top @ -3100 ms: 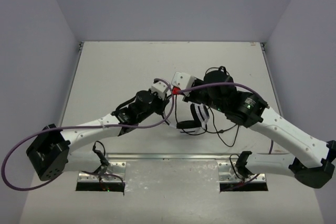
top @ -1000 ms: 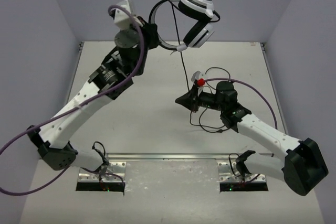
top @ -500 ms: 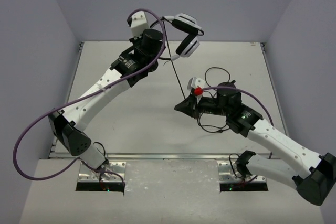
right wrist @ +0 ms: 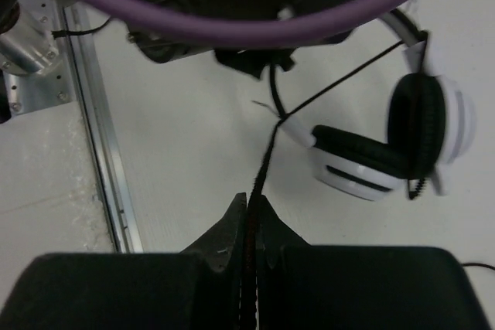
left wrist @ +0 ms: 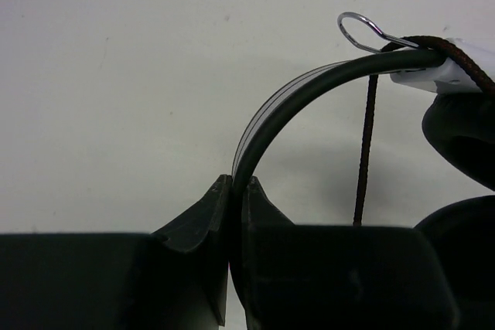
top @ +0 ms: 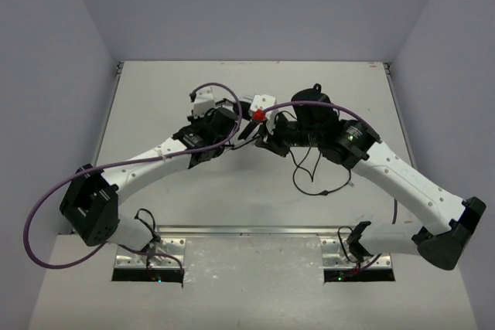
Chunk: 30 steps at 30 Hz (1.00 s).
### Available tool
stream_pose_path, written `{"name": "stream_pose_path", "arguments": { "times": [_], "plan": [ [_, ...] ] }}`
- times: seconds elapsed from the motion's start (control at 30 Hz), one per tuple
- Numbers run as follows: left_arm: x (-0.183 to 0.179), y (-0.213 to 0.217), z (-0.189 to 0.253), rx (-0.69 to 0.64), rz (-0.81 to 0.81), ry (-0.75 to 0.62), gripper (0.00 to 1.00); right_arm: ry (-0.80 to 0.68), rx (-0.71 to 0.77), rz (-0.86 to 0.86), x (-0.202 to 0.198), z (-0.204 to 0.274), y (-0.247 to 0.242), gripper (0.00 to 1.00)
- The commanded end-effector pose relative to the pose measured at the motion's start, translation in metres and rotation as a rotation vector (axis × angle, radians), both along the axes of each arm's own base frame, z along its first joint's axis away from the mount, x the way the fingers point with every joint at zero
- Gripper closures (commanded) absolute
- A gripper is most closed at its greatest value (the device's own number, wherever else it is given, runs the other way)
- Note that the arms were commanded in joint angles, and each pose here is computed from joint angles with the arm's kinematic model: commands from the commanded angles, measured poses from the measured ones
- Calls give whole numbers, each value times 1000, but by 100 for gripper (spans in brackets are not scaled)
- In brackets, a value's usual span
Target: Wrap the headphones
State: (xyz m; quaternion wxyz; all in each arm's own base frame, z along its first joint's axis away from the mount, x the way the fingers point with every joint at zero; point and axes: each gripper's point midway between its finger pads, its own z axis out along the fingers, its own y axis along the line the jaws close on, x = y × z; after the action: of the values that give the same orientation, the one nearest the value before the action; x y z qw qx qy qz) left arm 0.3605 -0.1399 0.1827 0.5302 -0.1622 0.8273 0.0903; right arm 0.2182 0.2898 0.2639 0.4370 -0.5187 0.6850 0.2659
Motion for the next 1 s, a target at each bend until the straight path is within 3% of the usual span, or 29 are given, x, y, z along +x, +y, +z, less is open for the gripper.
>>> {"name": "stream_pose_path", "arguments": {
  "times": [0.0,0.2,0.3,0.4,0.7,0.97],
  "plan": [
    [-1,-7,54,-153,-15,-236,100,-159,-87,-11,20,39,-7,97],
    [-29,-15,28,-134,-163,-225,100,-309,-211,-145,54,39,-31,99],
    [-41,-33,14,-127,-303,-217,100,-397,-130,-216,69,68,-27,99],
    [-49,-40,-2,-79,-335,-169,100,-414,-81,-242,74,90,-23,99],
    [-55,-55,-11,-70,-372,-122,100,-339,22,-145,65,120,14,98],
    [-49,-52,13,-68,-287,-84,100,-188,112,4,29,105,44,99]
  ]
}}
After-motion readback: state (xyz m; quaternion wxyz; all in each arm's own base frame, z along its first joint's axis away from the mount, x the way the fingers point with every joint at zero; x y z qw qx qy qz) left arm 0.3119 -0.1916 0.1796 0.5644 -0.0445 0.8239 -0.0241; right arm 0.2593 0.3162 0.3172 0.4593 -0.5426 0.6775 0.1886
